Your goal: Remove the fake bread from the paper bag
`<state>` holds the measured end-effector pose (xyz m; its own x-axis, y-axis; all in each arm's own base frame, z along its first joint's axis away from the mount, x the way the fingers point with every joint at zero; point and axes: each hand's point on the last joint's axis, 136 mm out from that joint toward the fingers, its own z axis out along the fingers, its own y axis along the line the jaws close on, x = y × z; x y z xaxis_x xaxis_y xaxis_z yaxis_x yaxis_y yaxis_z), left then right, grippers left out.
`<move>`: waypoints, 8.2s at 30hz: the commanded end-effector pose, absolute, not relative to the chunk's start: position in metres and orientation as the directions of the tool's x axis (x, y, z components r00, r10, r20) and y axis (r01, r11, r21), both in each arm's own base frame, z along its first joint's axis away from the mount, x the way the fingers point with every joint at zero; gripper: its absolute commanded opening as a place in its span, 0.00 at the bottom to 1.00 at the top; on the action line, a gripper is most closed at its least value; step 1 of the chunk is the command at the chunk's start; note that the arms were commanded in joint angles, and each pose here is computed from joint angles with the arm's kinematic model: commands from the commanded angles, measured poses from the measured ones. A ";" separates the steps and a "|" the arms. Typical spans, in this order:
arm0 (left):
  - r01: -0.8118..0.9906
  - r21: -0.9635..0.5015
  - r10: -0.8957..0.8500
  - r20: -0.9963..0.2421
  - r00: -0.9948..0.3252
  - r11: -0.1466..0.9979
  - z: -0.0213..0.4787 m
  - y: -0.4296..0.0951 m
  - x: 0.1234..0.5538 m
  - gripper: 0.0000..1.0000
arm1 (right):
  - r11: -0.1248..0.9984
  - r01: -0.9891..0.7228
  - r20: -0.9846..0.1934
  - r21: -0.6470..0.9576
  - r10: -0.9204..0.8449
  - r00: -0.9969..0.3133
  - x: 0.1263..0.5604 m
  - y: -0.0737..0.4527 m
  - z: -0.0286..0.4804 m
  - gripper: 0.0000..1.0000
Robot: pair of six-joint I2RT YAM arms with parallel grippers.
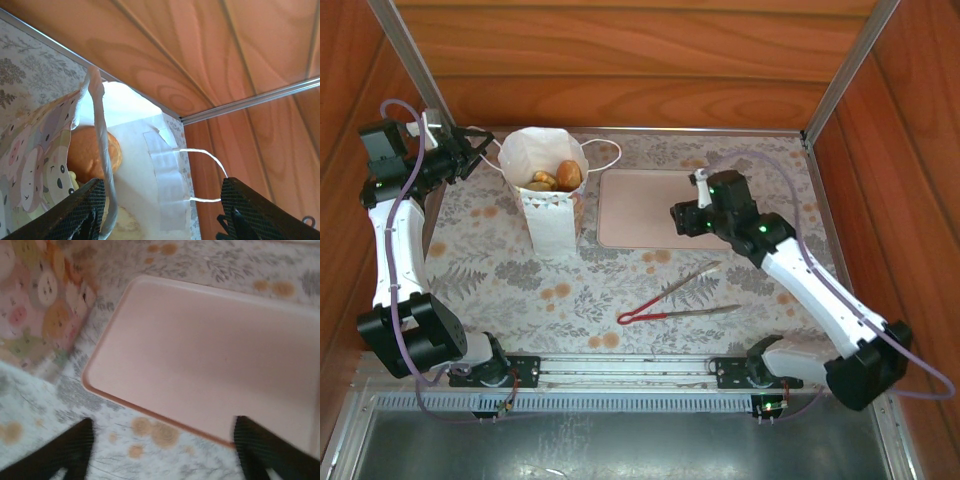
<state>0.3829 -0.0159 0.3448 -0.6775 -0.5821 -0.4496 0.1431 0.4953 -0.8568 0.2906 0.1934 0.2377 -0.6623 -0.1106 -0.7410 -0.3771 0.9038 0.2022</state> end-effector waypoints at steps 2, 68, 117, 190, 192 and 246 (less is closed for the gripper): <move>0.168 -0.856 -0.564 -0.458 -0.688 0.490 0.346 -0.017 0.382 0.65 | 0.860 0.012 -0.460 0.509 0.283 -0.842 0.253 0.179 0.204 0.83; 0.216 -0.852 -0.557 -0.483 -0.676 0.477 0.377 -0.006 0.412 0.02 | 0.751 -0.287 -0.479 0.594 0.044 -0.877 0.402 0.365 0.291 0.00; 0.208 -0.755 -0.249 -0.443 -0.861 0.622 0.268 -0.098 0.418 0.01 | 0.734 0.003 -0.072 0.679 0.071 -0.995 0.365 0.377 0.088 0.01; 0.229 -0.714 0.086 -0.231 -0.969 0.662 0.178 -0.286 0.392 0.67 | 0.755 0.405 0.013 0.515 0.466 -0.885 0.179 0.194 0.099 0.59; 0.233 -0.710 0.089 -0.234 -0.968 0.664 0.177 -0.285 0.392 0.67 | 0.762 0.449 0.046 0.466 0.486 -0.873 0.159 0.199 0.091 0.61; 0.339 -0.663 0.056 -0.409 -0.911 0.667 0.235 -0.231 0.366 0.69 | 0.430 0.902 -0.049 -0.036 0.901 -0.431 0.127 0.160 0.010 0.69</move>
